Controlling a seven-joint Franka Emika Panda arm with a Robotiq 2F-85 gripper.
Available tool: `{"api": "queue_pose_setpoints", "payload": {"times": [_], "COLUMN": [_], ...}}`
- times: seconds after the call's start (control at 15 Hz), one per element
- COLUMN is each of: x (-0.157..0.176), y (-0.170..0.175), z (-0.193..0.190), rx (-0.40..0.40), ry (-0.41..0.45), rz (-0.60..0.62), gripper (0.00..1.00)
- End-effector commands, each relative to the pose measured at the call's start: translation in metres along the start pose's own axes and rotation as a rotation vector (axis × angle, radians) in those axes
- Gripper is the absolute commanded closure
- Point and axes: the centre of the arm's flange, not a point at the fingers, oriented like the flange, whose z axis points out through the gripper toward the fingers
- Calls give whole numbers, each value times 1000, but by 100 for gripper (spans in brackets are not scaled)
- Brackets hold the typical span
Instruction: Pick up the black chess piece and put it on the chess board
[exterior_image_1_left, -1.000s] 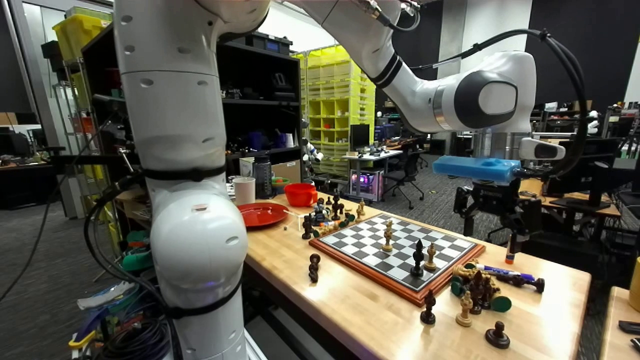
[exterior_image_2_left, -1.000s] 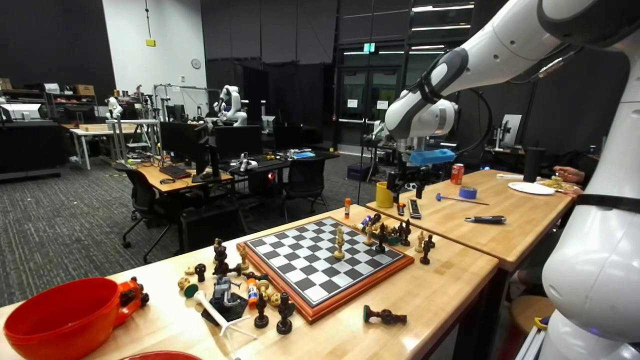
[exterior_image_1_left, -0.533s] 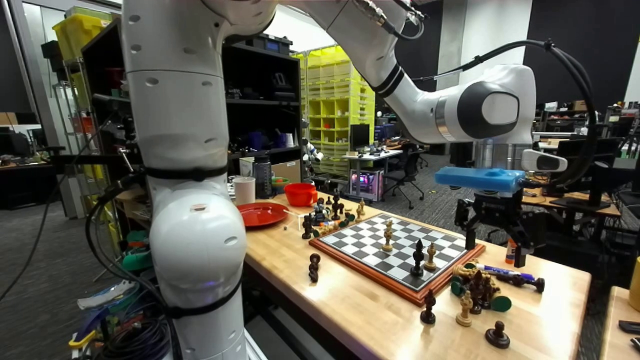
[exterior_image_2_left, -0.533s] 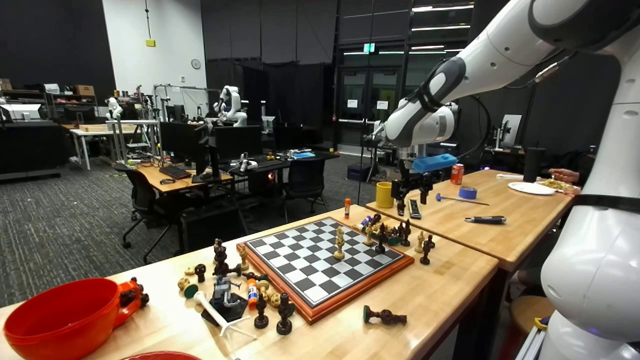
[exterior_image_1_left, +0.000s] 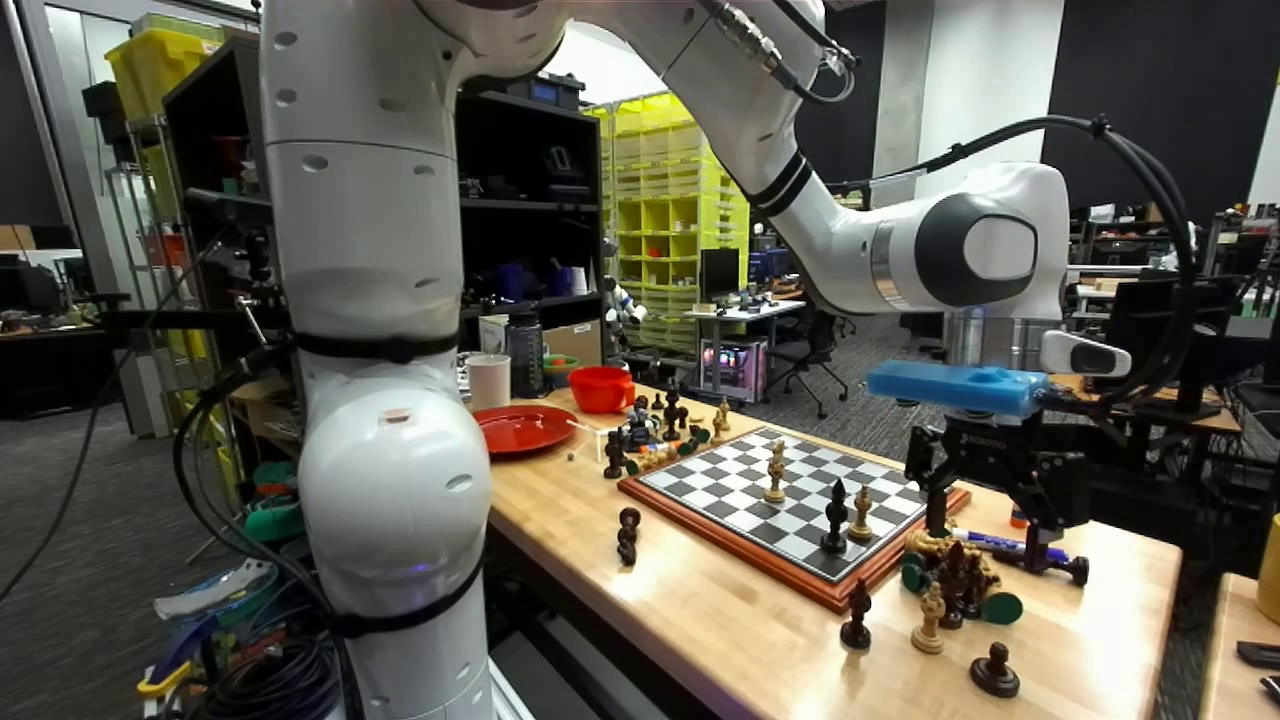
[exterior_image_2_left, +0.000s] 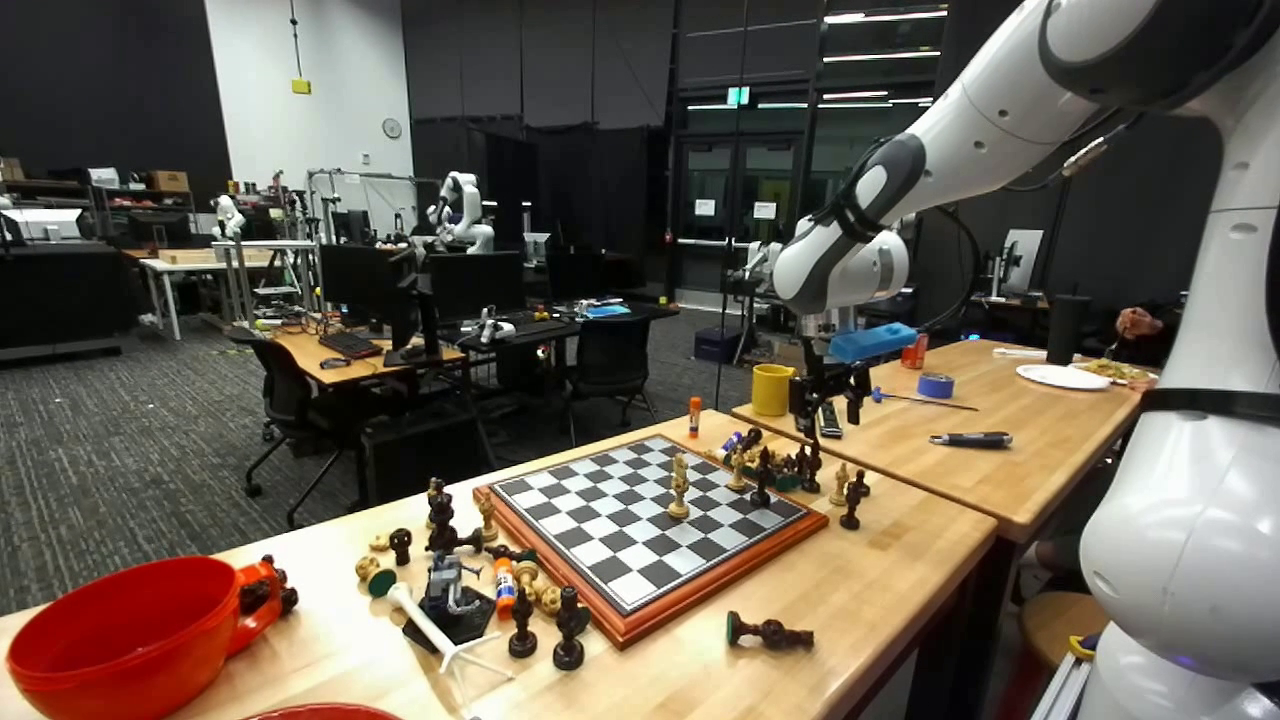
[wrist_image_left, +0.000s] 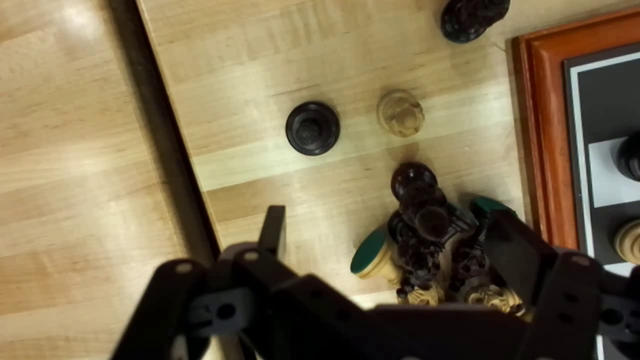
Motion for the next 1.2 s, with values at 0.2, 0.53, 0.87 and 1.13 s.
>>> {"api": "queue_pose_setpoints", "payload": {"times": [0.2, 0.53, 0.87, 1.13], "x": [-1, -3, -6, -15], "y": [1, 0, 0, 1], "z": [15, 27, 34, 30], "rx": [-15, -31, -57, -66], "ry": [-30, -52, -70, -83], "rz": [-10, -24, -52, -93], "gripper": [26, 63, 99, 70]}}
